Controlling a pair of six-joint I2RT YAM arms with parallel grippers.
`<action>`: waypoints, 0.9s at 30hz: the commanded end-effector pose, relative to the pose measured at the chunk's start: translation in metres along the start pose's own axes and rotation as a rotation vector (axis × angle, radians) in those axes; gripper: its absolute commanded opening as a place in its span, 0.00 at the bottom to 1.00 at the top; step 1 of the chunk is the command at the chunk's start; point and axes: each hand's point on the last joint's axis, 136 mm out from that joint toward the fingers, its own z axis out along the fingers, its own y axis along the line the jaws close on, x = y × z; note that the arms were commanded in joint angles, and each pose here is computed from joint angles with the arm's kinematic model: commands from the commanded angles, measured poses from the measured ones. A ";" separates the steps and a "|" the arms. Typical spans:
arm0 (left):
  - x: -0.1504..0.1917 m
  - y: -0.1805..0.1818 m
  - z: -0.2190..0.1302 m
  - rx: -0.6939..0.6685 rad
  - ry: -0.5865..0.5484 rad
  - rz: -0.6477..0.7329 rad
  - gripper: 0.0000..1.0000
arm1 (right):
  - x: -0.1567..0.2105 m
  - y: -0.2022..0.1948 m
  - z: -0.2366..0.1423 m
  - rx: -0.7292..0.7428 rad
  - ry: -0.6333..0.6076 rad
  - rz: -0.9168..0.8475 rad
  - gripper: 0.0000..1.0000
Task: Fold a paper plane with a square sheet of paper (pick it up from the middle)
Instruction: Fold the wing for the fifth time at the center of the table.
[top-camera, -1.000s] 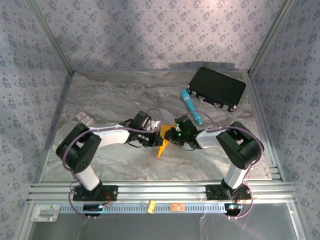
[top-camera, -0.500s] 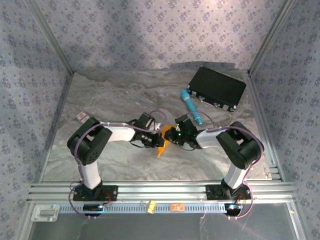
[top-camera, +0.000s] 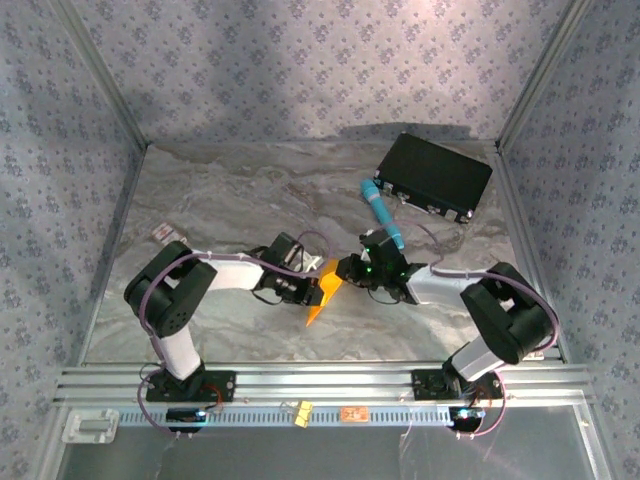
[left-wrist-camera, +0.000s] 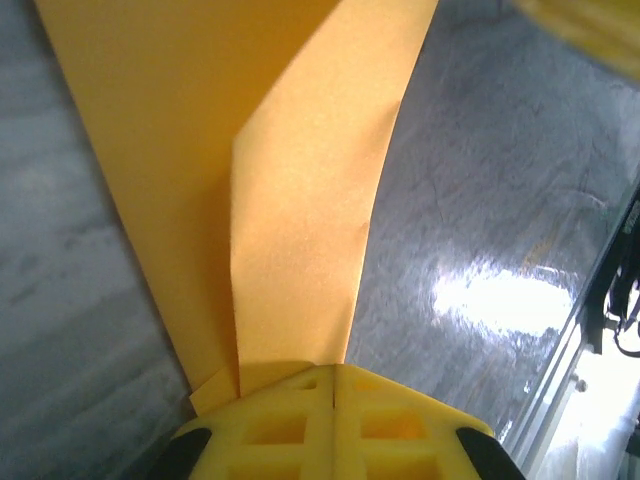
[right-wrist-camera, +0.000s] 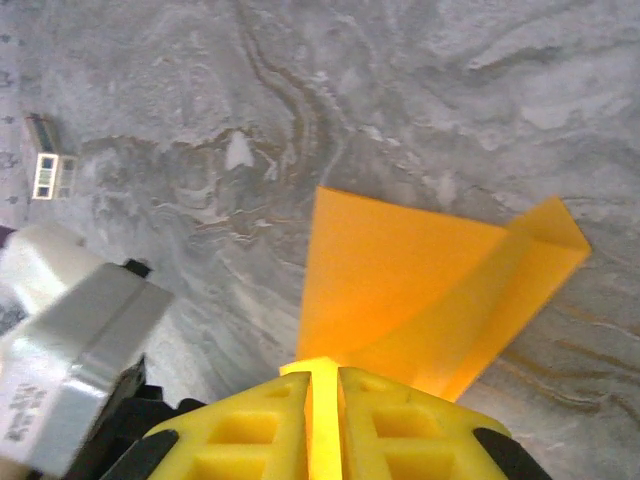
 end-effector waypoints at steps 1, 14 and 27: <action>0.048 0.034 0.001 -0.111 0.148 -0.089 0.00 | 0.011 0.005 0.000 -0.009 0.027 -0.060 0.14; 0.042 0.036 -0.002 -0.103 0.118 -0.108 0.00 | 0.035 -0.005 0.029 0.060 0.105 -0.085 0.12; 0.052 0.044 0.000 -0.119 0.136 -0.129 0.00 | 0.007 -0.052 0.029 0.153 0.032 0.045 0.13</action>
